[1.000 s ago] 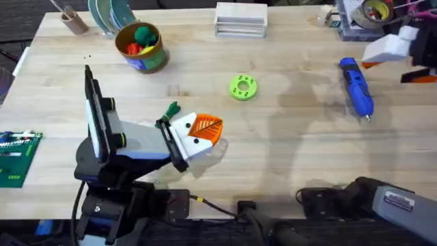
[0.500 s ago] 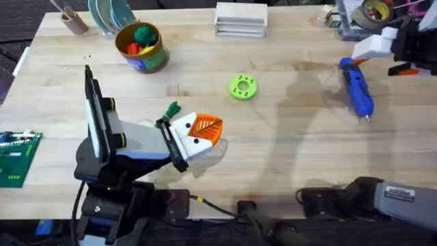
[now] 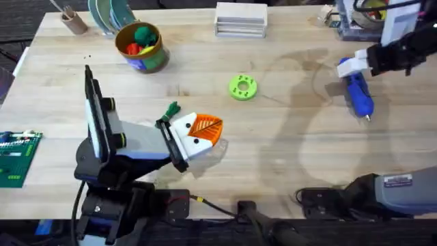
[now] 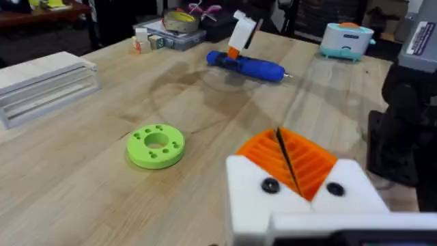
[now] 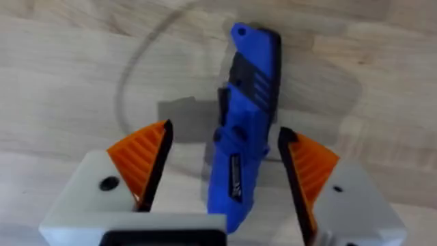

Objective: Pick up the gripper from the table and insert it into the empty holder that is missing its gripper. Then pick up a screw, insert it into the mounting hole, and use the screwdriver to tighten it. Finally, clean up the table by picking up the vegetable and placing it into the bucket.

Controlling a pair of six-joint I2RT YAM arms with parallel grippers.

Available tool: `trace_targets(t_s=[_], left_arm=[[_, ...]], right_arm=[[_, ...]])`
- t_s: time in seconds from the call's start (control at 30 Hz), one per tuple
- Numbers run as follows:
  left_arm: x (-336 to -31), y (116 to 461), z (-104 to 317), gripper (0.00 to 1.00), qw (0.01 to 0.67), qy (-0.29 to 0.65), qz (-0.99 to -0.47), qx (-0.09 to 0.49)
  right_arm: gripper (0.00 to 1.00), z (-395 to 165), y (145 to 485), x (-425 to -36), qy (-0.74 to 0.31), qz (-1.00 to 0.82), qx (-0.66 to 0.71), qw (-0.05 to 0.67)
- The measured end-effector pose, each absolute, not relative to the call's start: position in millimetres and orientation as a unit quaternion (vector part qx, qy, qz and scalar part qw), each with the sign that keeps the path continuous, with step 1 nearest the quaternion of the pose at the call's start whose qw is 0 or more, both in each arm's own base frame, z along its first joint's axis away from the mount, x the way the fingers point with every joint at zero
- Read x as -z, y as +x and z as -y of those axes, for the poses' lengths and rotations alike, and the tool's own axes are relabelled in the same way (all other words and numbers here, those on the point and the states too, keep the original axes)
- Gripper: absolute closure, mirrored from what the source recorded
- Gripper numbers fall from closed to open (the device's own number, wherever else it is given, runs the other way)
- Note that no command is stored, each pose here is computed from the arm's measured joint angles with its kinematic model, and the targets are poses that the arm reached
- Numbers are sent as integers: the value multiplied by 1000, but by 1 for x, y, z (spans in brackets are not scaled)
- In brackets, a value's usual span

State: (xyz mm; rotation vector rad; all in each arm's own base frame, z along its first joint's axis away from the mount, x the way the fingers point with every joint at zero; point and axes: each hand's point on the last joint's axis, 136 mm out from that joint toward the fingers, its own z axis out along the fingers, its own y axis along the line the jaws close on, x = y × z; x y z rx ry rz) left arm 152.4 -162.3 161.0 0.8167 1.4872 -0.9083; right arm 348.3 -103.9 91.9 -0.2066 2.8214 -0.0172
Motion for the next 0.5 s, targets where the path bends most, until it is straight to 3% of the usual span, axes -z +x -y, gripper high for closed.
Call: trace_targets(t_s=[0.27,0.5], left_arm=[[-161,152,162,992,572,348,-634,387],[-161,152,162,992,572,348,-634,387]], right_arm=[[8,115,375,-77,-90,-979,26,182],[9,116,378,-58,-98,-981,21,168]])
